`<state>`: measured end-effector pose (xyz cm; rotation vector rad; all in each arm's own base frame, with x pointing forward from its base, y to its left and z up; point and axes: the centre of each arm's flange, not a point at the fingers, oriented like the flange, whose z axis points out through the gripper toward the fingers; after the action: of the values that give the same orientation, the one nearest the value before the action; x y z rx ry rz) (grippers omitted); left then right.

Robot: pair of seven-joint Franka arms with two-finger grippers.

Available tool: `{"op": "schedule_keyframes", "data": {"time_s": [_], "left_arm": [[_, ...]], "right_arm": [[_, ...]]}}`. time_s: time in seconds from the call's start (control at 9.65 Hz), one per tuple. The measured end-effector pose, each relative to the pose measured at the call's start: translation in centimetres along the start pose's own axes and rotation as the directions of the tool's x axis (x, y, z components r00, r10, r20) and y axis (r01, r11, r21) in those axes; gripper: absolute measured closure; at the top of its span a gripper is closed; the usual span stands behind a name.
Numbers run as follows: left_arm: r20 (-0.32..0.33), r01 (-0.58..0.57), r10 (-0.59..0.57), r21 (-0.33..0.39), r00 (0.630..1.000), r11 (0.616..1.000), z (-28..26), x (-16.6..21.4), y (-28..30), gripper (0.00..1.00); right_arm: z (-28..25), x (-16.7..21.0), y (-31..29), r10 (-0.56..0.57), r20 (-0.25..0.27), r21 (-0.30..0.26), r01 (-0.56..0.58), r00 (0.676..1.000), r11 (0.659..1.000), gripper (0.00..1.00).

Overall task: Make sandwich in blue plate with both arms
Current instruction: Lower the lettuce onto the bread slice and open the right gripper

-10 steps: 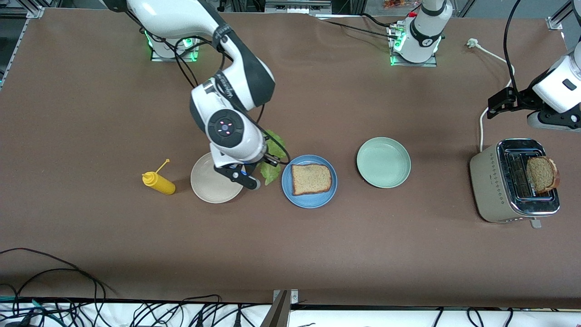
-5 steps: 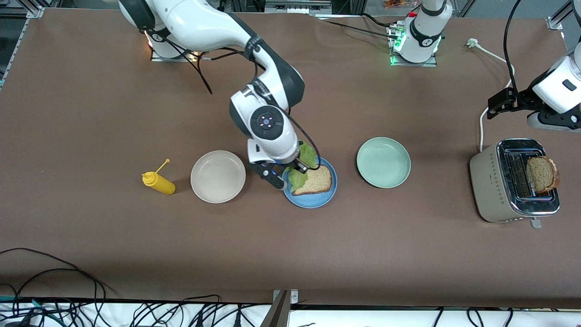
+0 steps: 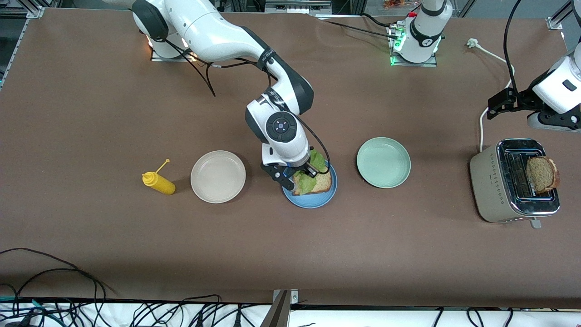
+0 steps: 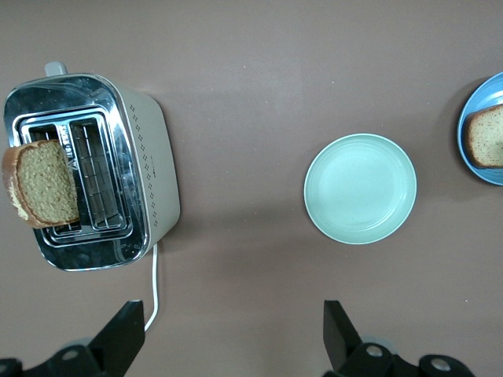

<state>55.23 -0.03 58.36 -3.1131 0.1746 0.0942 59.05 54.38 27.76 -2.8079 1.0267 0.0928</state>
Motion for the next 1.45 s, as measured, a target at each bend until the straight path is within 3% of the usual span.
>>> {"op": "schedule_keyframes", "data": {"time_s": [0.31,0.73,0.93,1.04,1.35,1.45], "left_arm": [[-0.002,0.0,0.0,0.0,1.0,1.0,-0.1,0.0,0.0,0.0],[-0.011,0.001,-0.001,0.001,1.0,1.0,-0.4,0.2,0.0,0.0],[-0.009,0.001,-0.001,0.001,1.0,1.0,-0.4,0.2,-0.1,0.0],[-0.009,0.001,-0.001,0.001,1.0,1.0,-0.3,0.2,-0.1,0.0],[-0.009,0.001,-0.001,0.001,1.0,1.0,-0.3,0.2,-0.1,0.0],[-0.009,0.001,-0.001,0.001,1.0,1.0,-0.3,0.2,-0.1,0.0]], "right_arm": [[1.9,0.2,0.4,0.0,-0.002,-0.025,0.0,1.0,1.0,0.95],[5.5,-0.8,0.5,-0.013,-0.01,-0.012,0.013,1.0,1.0,0.95],[5.2,-0.8,0.3,-0.014,-0.011,-0.001,0.014,1.0,1.0,0.85],[4.9,-0.8,0.1,-0.014,-0.013,0.005,0.014,1.0,1.0,0.75],[2.3,0.2,-0.5,-0.032,-0.02,0.043,0.032,0.999,0.999,0.34],[0.8,1.3,-0.4,-0.055,-0.017,0.031,0.055,0.998,0.998,0.18]]}}
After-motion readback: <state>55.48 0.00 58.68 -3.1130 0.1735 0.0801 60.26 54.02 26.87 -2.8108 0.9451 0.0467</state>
